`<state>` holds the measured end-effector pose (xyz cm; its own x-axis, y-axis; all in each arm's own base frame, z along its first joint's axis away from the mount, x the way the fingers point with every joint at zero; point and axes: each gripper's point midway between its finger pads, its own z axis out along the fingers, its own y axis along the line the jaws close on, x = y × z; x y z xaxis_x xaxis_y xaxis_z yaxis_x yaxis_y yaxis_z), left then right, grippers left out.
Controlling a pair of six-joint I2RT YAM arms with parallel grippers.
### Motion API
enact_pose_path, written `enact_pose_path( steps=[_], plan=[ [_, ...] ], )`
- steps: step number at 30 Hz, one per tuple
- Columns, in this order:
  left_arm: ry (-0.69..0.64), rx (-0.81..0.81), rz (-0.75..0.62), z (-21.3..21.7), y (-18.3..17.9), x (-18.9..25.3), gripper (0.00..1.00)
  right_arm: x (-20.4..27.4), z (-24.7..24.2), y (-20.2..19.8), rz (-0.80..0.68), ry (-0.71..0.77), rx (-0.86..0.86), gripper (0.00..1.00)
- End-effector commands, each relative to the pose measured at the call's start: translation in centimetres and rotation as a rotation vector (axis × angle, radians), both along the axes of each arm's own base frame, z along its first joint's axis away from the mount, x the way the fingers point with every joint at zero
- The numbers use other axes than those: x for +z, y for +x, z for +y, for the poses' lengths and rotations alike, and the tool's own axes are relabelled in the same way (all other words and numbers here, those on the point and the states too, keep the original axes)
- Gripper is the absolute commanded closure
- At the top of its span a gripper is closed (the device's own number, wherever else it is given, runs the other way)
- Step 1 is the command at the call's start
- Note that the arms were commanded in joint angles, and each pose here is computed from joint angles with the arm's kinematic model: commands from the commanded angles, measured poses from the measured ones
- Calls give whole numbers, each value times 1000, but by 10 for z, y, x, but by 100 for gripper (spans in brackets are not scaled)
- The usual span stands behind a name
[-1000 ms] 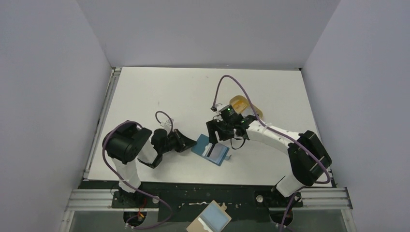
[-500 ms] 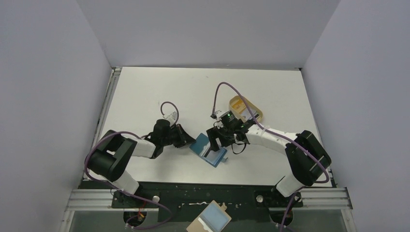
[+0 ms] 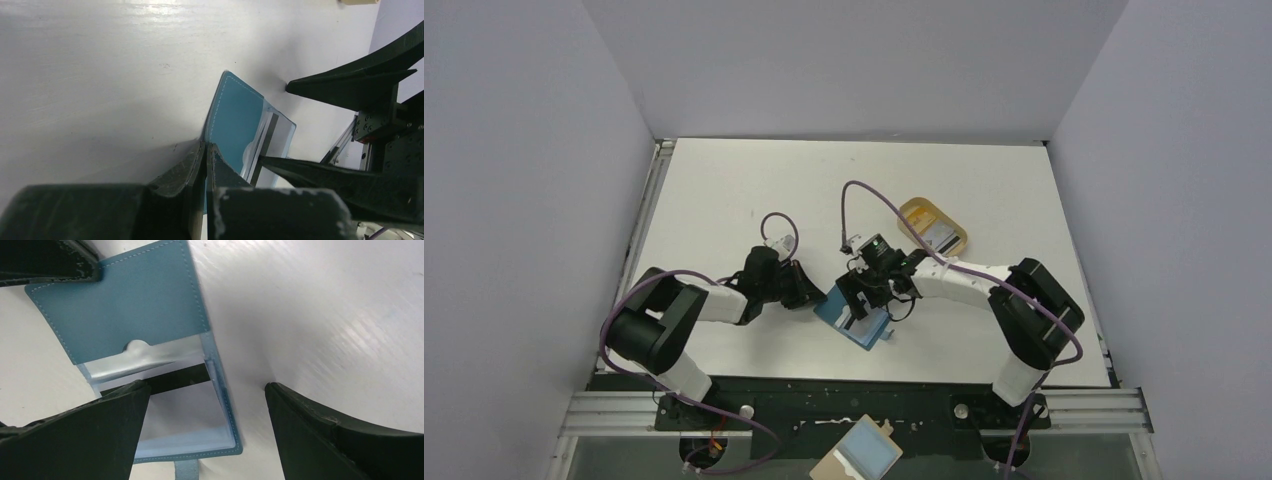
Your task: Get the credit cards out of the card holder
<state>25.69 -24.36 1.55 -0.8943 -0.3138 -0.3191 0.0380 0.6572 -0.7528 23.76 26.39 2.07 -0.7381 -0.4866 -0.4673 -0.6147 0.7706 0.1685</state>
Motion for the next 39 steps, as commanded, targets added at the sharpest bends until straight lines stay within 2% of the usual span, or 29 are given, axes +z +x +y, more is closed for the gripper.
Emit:
enact_pose_path(
  steps=[1,6,11,17,24,29,39],
  plan=[
    [14,-28,-53,-3,8,10,100,-1,7,2,-91,-143,82,9],
    [11,-34,-51,-4,9,9,100,-7,4,-4,-94,-198,97,9],
    [16,-33,-50,-1,8,8,100,-8,-17,2,-132,-265,39,9],
    [17,-34,-54,1,10,9,100,-11,-40,12,-130,-259,-60,8],
    [22,-44,-65,1,10,13,100,-8,-46,17,-121,-209,-115,8],
    [23,-43,-66,2,10,13,100,-4,-24,9,-82,-73,-76,8],
    [25,-41,-62,4,7,10,100,-2,-8,-7,16,72,-101,17]
  ],
)
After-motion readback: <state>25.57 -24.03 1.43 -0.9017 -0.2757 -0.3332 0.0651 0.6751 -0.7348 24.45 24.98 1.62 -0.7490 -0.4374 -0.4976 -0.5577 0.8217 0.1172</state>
